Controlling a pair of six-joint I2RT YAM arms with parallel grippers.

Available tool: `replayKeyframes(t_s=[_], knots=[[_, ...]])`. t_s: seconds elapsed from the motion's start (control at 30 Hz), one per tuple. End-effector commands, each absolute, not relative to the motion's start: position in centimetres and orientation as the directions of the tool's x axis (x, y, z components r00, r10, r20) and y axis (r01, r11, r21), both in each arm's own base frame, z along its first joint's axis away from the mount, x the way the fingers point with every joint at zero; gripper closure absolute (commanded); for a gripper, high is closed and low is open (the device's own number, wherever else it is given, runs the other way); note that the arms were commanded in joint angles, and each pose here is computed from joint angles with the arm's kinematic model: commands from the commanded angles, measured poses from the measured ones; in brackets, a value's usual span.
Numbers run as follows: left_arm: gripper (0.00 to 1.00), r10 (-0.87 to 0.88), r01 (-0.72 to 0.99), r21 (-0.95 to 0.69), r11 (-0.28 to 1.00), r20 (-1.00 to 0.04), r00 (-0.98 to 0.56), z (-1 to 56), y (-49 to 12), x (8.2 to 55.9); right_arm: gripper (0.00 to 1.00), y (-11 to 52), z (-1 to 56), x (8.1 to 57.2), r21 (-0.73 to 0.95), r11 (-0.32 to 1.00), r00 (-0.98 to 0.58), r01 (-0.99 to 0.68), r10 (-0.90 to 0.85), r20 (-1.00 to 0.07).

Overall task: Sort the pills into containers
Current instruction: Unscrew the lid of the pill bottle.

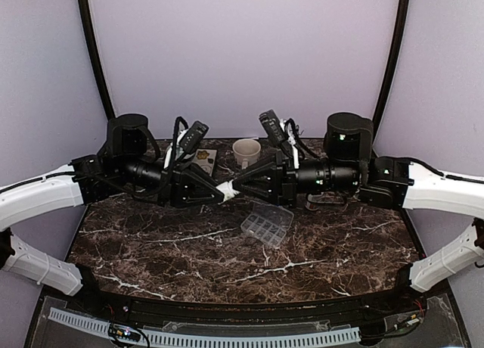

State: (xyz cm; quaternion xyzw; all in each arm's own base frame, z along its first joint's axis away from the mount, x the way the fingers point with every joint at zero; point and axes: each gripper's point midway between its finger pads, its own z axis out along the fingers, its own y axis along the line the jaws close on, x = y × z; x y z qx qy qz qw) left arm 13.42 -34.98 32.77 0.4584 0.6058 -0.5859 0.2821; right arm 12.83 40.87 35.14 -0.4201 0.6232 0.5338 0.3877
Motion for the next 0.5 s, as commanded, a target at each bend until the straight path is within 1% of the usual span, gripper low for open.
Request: replayKeyframes(t_s=[0.0,0.07,0.13,0.17,0.3,0.37,0.47], knots=[[1.00,0.201,0.854,-0.452,-0.256,-0.889,-0.411,36.1,-34.7,11.5,1.00,41.2,34.1,11.7,0.243,0.054,-0.248,-0.969,-0.159,-0.956],[1.00,0.205,0.849,-0.458,-0.262,-0.886,-0.415,36.2,-34.7,11.4,0.98,41.5,33.8,11.6,0.231,0.059,-0.238,-0.971,-0.174,-0.956],[1.00,0.205,0.851,-0.457,-0.259,-0.887,-0.414,36.1,-34.7,11.4,0.91,41.7,33.8,11.5,0.227,0.067,-0.235,-0.972,-0.178,-0.955],[1.00,0.203,0.854,-0.453,-0.254,-0.889,-0.411,36.1,-34.7,11.5,0.88,41.7,33.9,11.6,0.227,0.074,-0.236,-0.971,-0.172,-0.956],[1.00,0.204,0.872,-0.440,-0.215,-0.893,-0.400,35.5,-34.8,12.0,0.60,41.2,35.1,12.1,0.241,0.104,-0.252,-0.965,-0.114,-0.961],[1.00,0.206,0.885,-0.428,-0.185,-0.897,-0.391,35.0,-34.8,12.4,0.52,40.9,35.9,12.2,0.252,0.113,-0.262,-0.961,-0.083,-0.962],[1.00,0.206,0.900,-0.411,-0.146,-0.902,-0.379,34.4,-34.8,12.9,0.44,40.6,36.9,12.6,0.286,0.118,-0.293,-0.951,-0.043,-0.955]])
